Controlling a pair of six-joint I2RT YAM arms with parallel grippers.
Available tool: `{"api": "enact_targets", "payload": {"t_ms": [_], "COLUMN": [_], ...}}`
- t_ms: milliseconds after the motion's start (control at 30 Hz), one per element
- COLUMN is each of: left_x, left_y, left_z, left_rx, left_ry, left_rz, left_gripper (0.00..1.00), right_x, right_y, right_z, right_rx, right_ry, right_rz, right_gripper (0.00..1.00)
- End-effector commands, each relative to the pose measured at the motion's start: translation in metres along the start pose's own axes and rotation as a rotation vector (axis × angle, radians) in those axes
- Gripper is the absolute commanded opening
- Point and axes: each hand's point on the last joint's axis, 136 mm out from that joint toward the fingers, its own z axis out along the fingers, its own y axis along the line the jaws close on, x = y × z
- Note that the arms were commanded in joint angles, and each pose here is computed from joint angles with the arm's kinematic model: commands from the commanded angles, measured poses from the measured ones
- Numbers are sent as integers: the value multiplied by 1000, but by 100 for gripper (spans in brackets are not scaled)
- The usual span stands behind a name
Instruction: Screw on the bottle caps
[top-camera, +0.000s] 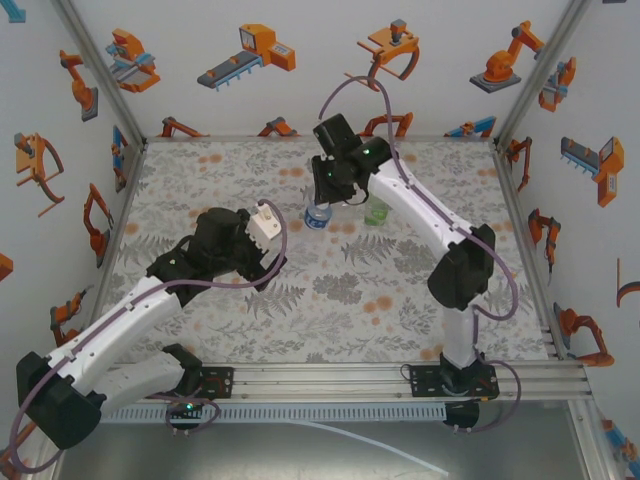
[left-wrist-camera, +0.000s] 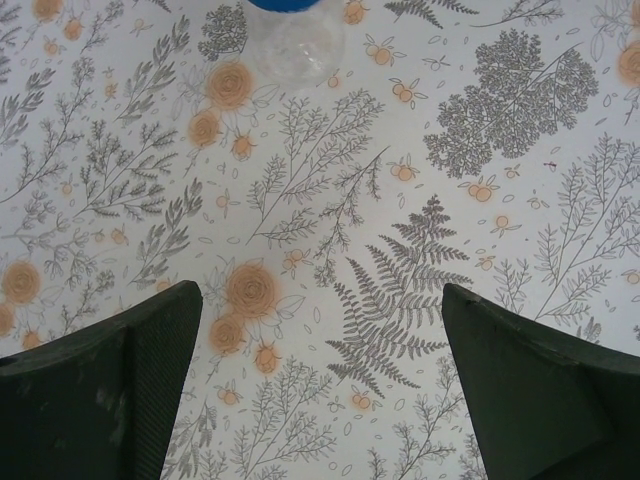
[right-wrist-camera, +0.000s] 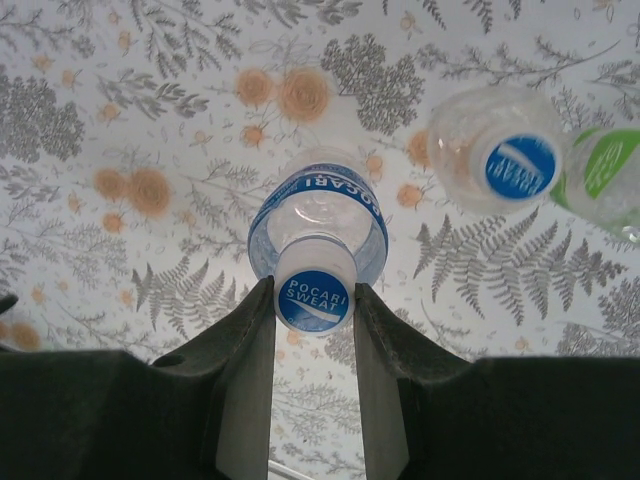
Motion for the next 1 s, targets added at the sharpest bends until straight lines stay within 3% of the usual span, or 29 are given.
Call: {"api": "enact_targets", "payload": {"t_ms": [0, 667, 833, 967], "left_x": [-11, -12, -11, -11], "left_y": [0, -3, -5, -5], "left_z": [-4, -1, 0, 0], "left_rx": [17, 38, 52, 56], "left_ry": [-22, -31, -20, -21], "left_rz": [-25, -11, -12, -13], "left_gripper": [97, 97, 97, 97], "right_x": [-9, -33, -34, -41], "right_y": [-4, -26, -25, -22], "right_z": [8, 71, 72, 64], "right_rx": [-18, 55, 54, 46], "right_ry": [32, 39, 33, 2], "right_rz": [-25, -41, -42, -43], "right_gripper": [0, 0, 8, 23]}}
